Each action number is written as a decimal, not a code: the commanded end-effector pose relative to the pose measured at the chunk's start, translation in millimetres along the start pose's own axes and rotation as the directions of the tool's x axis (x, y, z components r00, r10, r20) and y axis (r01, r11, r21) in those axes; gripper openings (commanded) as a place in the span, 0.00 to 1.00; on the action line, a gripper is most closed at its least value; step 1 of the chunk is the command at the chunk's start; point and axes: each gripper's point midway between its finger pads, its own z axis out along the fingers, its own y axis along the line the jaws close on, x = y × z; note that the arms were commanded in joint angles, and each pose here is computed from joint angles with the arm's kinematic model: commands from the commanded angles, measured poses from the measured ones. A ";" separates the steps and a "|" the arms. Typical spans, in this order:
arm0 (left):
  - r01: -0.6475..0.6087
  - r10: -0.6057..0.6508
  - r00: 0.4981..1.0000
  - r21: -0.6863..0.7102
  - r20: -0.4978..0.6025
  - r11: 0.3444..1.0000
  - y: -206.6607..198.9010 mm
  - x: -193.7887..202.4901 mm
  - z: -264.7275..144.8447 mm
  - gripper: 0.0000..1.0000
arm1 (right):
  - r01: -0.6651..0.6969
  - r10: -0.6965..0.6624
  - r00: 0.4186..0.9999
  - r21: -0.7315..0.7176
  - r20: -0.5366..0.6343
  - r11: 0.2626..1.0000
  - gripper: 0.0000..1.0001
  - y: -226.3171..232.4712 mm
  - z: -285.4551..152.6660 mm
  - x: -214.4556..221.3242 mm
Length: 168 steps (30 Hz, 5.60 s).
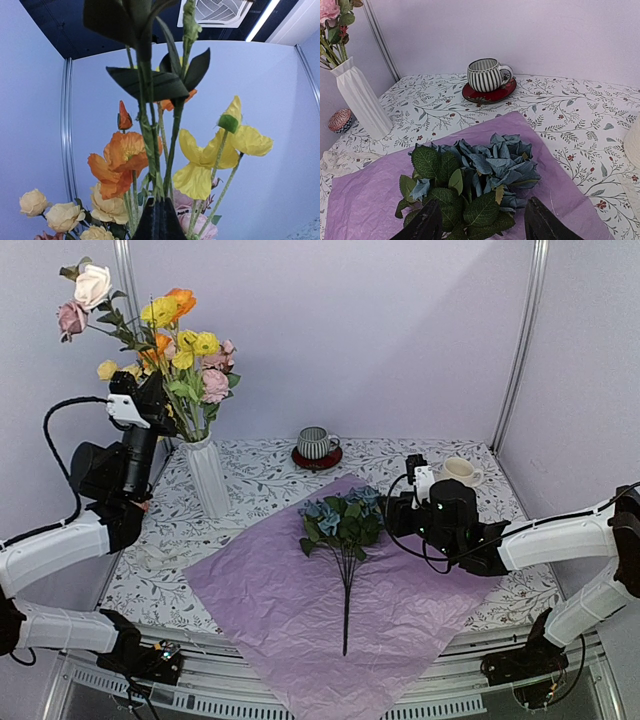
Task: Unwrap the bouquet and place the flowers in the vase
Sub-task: Place the fake flower in the vase, then pick up the fake flower from the flattened wrapping paper.
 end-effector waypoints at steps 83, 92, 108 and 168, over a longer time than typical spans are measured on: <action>0.582 -0.466 0.500 -0.116 -0.729 0.805 -58.2 192.8 -170.6 0.60 | -0.006 0.006 1.000 -0.051 -0.017 0.999 0.58 10.9 5.9 2.7; 0.646 -0.523 0.335 -0.214 -0.784 0.733 -57.2 189.0 -212.2 0.98 | -0.019 0.010 0.991 -0.064 -0.131 0.998 0.55 22.7 21.0 15.4; 0.720 -0.441 0.117 -0.230 -0.890 0.655 -102.2 212.9 -224.8 0.98 | -0.299 0.221 0.788 -0.045 -0.574 0.953 0.53 73.2 -41.2 111.9; 0.953 -0.481 0.302 0.256 -0.823 0.161 -228.8 25.5 -180.1 0.70 | -0.231 0.214 0.972 -0.588 -0.099 0.775 0.07 168.5 -112.1 -36.0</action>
